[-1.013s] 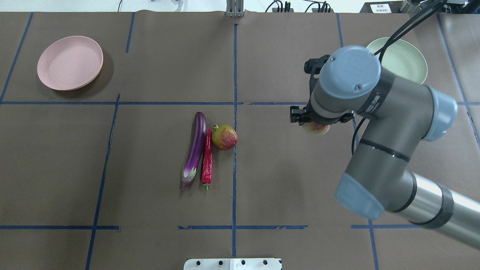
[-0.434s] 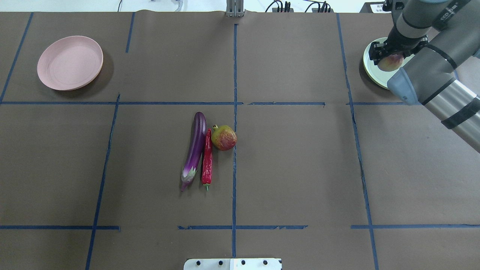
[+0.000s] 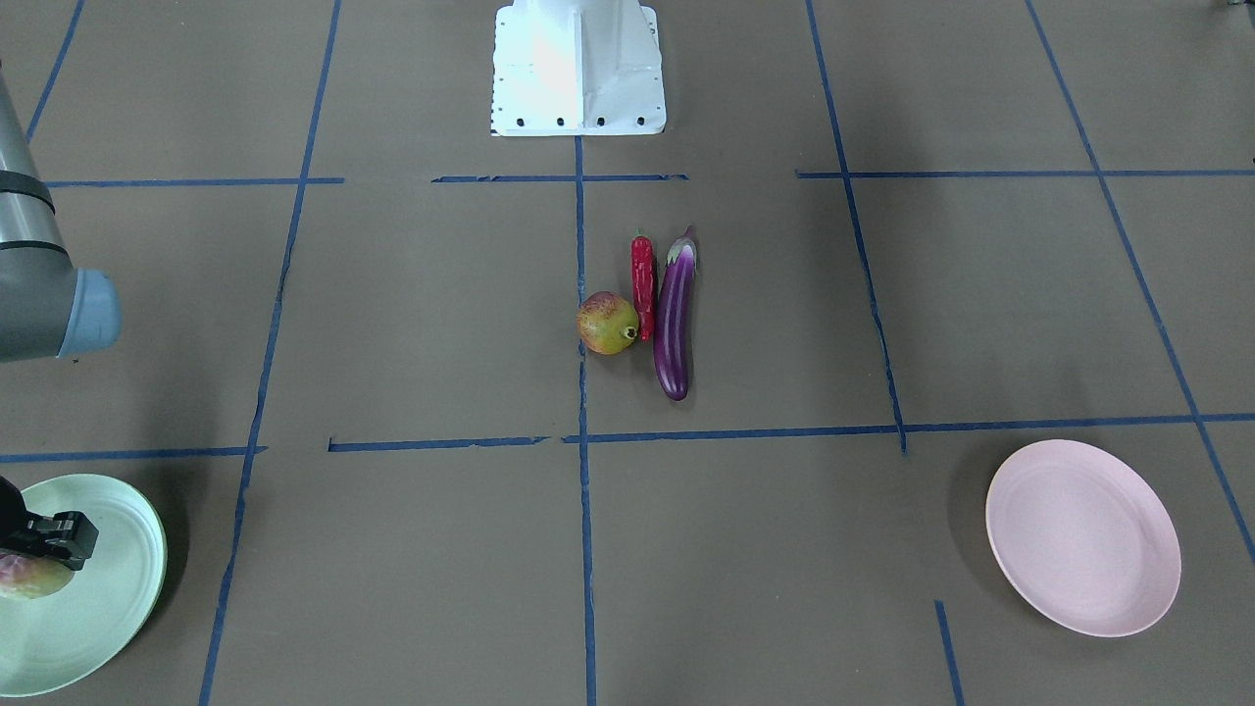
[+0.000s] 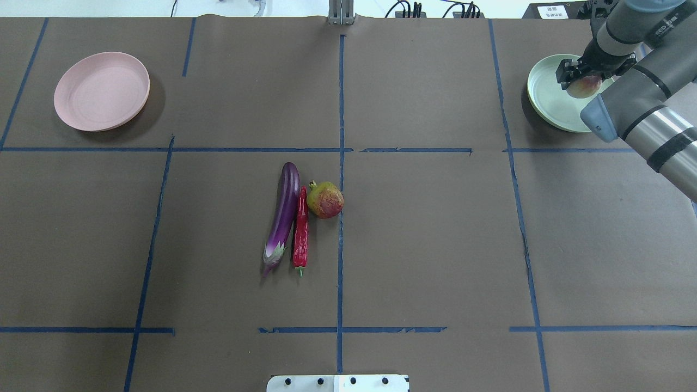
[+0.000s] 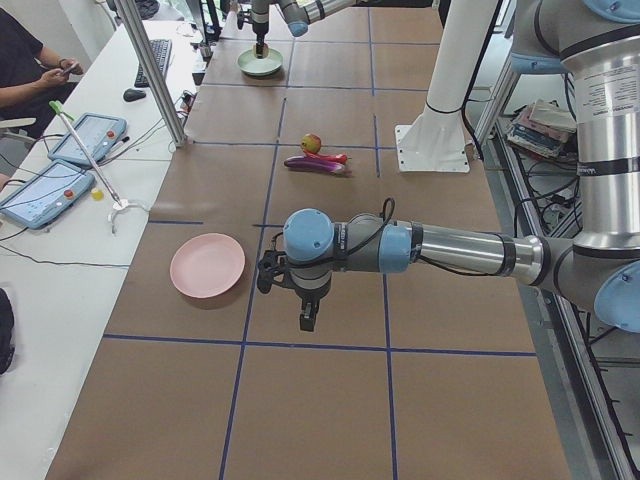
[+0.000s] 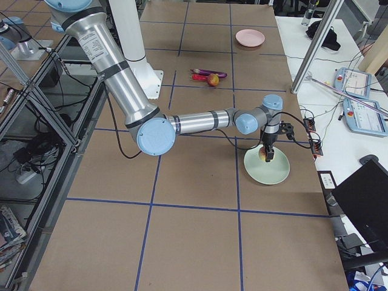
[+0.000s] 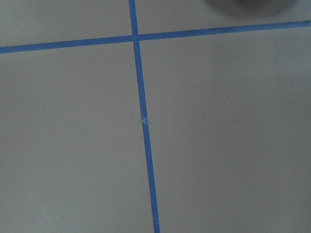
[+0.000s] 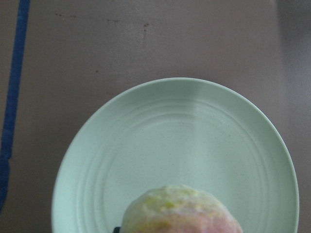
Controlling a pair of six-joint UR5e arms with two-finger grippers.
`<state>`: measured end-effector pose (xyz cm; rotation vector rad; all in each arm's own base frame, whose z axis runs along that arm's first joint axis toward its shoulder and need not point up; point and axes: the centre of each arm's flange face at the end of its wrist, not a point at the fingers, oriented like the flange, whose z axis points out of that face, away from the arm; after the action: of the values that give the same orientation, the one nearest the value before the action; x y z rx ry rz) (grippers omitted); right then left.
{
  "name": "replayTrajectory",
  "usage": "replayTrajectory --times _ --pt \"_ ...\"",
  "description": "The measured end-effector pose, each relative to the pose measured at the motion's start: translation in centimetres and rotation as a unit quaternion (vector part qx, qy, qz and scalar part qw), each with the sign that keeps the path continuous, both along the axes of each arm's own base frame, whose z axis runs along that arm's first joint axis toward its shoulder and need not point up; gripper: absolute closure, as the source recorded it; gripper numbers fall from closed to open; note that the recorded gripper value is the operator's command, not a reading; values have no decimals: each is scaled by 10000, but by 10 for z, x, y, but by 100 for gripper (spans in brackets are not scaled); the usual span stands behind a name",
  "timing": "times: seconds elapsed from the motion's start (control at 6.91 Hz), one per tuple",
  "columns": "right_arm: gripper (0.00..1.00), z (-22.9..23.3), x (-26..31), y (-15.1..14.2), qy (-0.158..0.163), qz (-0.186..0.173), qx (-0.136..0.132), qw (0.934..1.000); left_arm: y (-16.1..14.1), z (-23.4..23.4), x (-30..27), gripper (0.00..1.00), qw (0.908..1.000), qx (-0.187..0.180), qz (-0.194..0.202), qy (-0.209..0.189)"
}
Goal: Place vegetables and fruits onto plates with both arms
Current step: 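Carry the peach with the right gripper onto the pale green plate, then grasp the purple eggplant with the left gripper while the right gripper returns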
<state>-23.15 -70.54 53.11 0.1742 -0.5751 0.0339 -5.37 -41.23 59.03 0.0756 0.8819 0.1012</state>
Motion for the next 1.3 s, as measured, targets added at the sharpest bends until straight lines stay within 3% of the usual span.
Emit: replayTrajectory --times 0.29,0.58,0.72,1.01,1.3 --pt "0 -4 30 -3 -245 -113 182 9995 -24 -34 52 0 9994 -49 -93 341" --pt "0 -16 84 8 -1136 -183 37 9934 -48 -84 132 0 9978 -191 -68 623" --pt "0 -24 101 24 -1532 -259 16 9878 -59 -113 172 0 9969 -229 37 746" --pt "0 -40 116 66 -1944 -370 73 9802 -72 -192 274 0 9944 -70 477 940" --pt "0 -76 118 102 -2288 -180 -12 9733 -54 -261 393 0 9929 239 781 867"
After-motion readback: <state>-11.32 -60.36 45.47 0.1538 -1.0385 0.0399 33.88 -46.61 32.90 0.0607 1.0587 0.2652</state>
